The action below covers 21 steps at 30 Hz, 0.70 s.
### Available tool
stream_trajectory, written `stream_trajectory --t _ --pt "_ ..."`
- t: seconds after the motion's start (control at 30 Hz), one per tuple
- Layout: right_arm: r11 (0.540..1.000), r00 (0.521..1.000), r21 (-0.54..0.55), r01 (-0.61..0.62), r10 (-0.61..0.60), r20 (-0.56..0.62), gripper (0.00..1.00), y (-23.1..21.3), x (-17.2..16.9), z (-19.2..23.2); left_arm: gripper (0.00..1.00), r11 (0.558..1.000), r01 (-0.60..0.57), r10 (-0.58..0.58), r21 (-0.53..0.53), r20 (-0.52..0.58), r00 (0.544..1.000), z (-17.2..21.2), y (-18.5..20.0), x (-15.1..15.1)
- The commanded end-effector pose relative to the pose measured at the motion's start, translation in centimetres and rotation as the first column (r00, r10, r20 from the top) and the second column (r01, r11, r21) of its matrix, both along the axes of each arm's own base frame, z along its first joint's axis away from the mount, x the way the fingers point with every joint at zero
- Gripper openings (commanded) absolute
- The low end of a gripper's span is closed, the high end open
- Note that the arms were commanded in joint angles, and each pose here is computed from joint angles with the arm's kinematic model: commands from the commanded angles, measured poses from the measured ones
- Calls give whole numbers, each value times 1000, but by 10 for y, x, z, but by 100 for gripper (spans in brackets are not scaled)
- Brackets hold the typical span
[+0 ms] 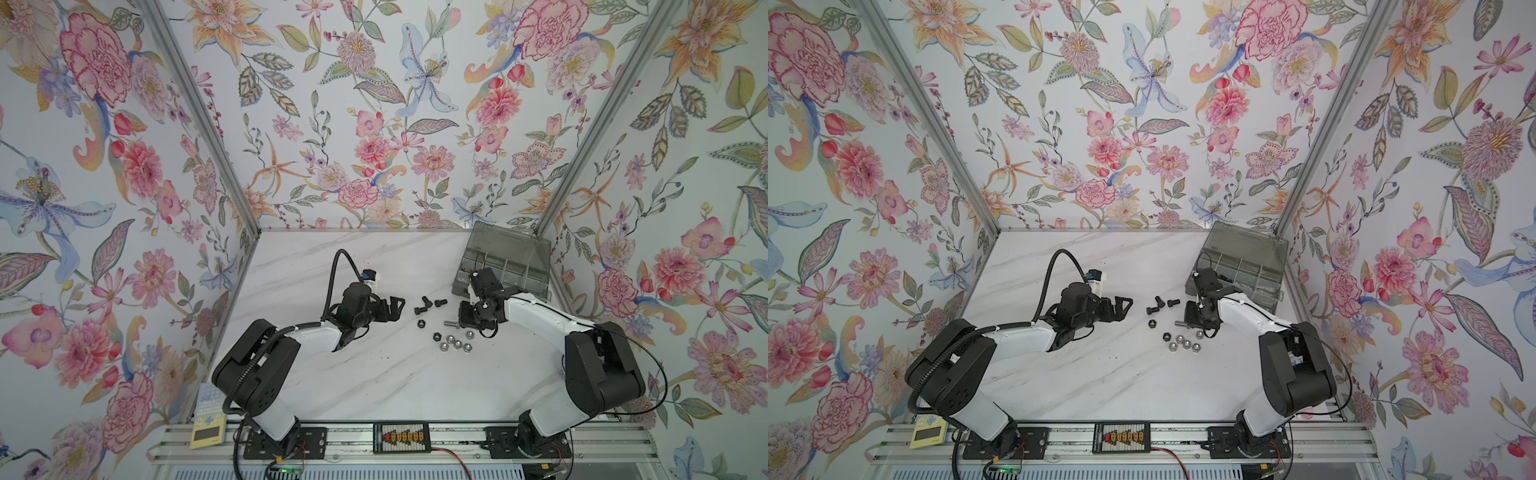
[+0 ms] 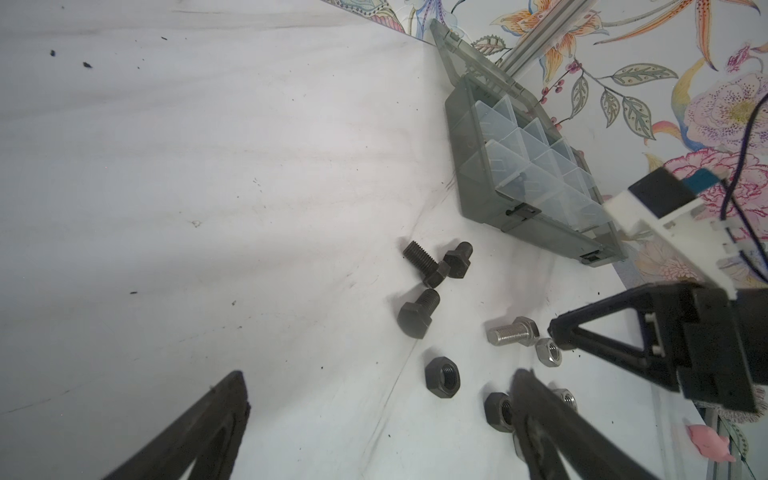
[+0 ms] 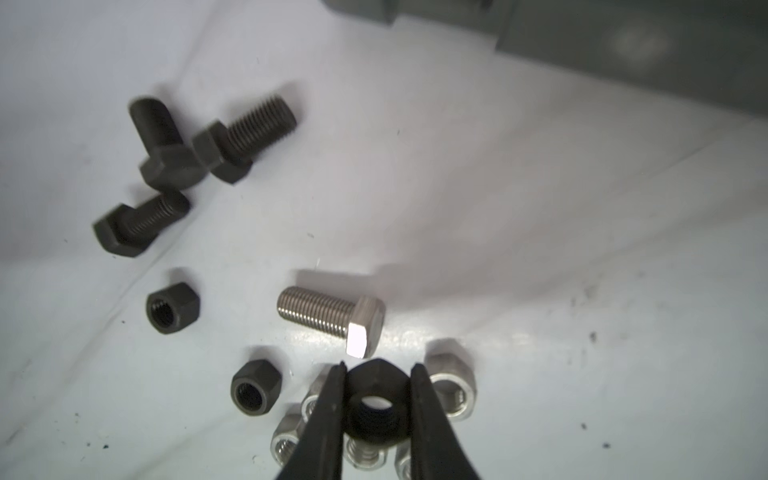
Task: Sort the screws and nuts into containers
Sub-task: 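Close the right gripper on the black hex nut and carry it toward the box, then lower the black hex nut into the middle box compartment and open the right gripper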
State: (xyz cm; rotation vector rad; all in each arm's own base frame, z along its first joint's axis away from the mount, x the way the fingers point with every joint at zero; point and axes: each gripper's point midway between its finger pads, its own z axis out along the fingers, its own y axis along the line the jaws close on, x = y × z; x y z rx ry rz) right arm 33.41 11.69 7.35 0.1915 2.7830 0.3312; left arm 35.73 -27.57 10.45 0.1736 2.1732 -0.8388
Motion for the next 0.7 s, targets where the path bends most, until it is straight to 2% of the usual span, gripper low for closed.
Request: stream_trajectory --t 0.0,0.33,0.47,0.67 --pt "1000 998 19 1 -2 66 5 -20 19 32 99 1000 12 -12 -25 9 1000 4 -2 0" --pt "964 947 -47 263 -248 205 6 -138 100 81 99 999 10 -9 -40 19 1000 10 -2 -1" --pt "942 928 -60 331 -313 200 6 -172 125 77 99 999 8 -7 -42 21 1000 11 -1 -2" --pt "932 929 -68 356 -345 134 9 -191 147 46 99 998 7 -6 -59 20 1000 12 -2 -2"
